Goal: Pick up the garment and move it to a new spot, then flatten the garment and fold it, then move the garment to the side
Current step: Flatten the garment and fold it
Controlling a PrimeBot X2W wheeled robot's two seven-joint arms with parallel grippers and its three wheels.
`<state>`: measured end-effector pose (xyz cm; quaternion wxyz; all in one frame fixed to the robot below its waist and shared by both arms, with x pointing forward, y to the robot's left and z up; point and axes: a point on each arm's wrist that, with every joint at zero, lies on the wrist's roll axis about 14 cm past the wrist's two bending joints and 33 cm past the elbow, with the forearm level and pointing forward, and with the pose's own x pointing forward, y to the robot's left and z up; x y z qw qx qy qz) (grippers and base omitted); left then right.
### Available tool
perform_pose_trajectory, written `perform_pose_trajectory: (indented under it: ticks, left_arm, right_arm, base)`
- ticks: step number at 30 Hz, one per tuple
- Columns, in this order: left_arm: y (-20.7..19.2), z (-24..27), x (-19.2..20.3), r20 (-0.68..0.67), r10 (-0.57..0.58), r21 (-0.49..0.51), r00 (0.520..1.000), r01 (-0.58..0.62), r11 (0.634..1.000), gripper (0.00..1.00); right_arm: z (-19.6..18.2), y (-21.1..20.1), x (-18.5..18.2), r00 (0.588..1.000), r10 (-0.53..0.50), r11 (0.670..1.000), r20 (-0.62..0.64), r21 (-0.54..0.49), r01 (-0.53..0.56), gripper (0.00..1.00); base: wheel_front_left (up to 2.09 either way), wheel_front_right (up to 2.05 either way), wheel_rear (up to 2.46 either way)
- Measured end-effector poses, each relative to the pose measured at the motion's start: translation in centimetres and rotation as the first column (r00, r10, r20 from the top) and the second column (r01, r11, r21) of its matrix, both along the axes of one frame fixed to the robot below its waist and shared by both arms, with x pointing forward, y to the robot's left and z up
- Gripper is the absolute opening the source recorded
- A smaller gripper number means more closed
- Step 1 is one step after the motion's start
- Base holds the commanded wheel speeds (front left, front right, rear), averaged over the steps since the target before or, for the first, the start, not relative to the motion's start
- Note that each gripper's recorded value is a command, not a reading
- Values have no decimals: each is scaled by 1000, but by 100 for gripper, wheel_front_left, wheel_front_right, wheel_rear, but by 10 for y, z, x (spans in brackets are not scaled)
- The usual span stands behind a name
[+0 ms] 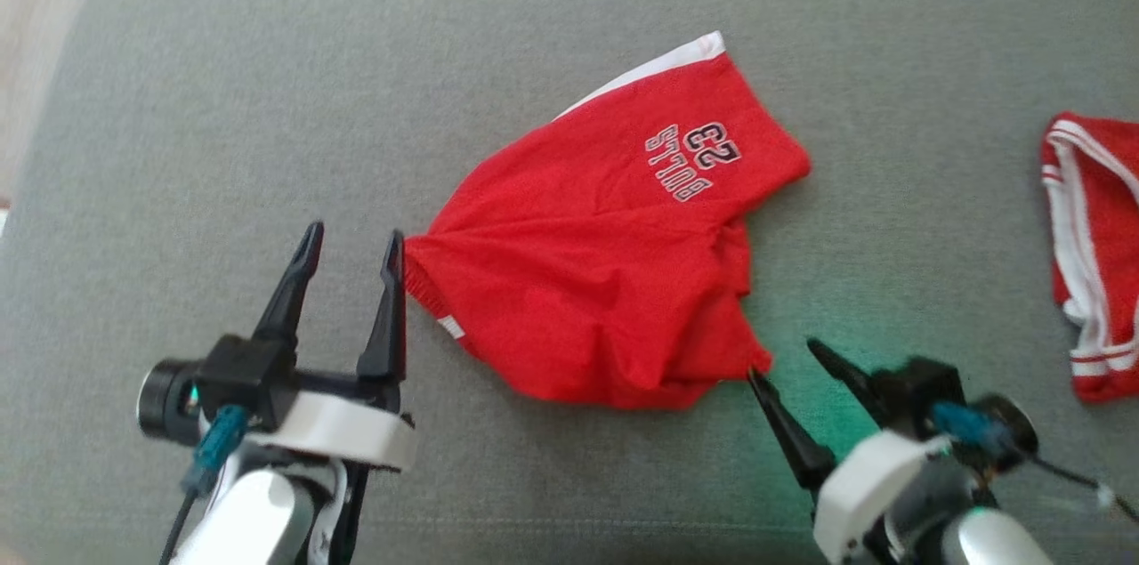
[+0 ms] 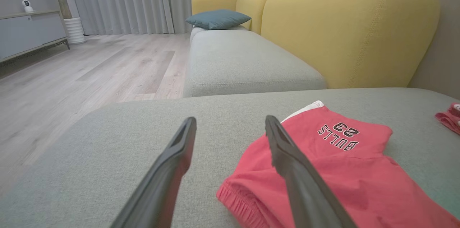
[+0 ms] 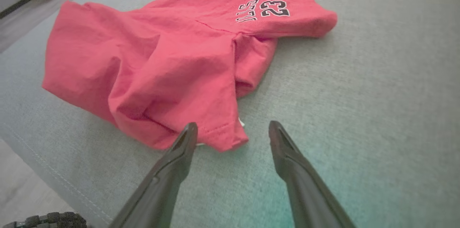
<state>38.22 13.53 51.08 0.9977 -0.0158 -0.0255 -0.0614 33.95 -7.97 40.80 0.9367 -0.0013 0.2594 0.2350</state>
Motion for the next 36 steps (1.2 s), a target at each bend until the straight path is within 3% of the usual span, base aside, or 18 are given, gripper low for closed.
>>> perform_pose_trajectory:
  ticks: [8,9,10,11,16,23,29,36]
  left_arm:
    - [9,-9,8,-24,37,-10,999,-37,999,100]
    - [10,-9,9,-25,43,-8,999,-43,999,100]
    - [11,-10,9,-26,44,-8,999,-44,999,100]
    - [12,-10,9,-26,46,-10,999,-47,999,100]
    - [11,-8,10,-18,47,-11,999,-47,999,100]
    - [8,-7,13,-11,39,-13,999,-39,999,100]
    - [10,-11,15,-21,38,-11,999,-38,999,100]
    - [10,-19,22,-40,41,-15,998,-42,999,100]
  right_arm:
    - [-26,22,16,985,167,981,-44,-89,-170,100]
    - [-30,23,15,982,181,977,-60,-100,-186,92]
    - [-33,25,14,978,195,974,-68,-106,-202,50]
    - [-35,27,13,975,208,971,-75,-108,-216,0]
    - [-21,33,22,981,191,981,-38,-33,-192,0]
    - [21,35,46,994,88,988,69,118,-96,0]
    - [40,30,74,993,-30,976,112,216,5,0]
    - [48,23,120,982,-114,963,148,259,73,0]
  base:
    - [0,0,0]
    - [0,0,0]
    - [0,0,0]
    - [0,0,0]
    - [0,0,0]
    - [0,0,0]
    - [0,0,0]
    - [0,0,0]
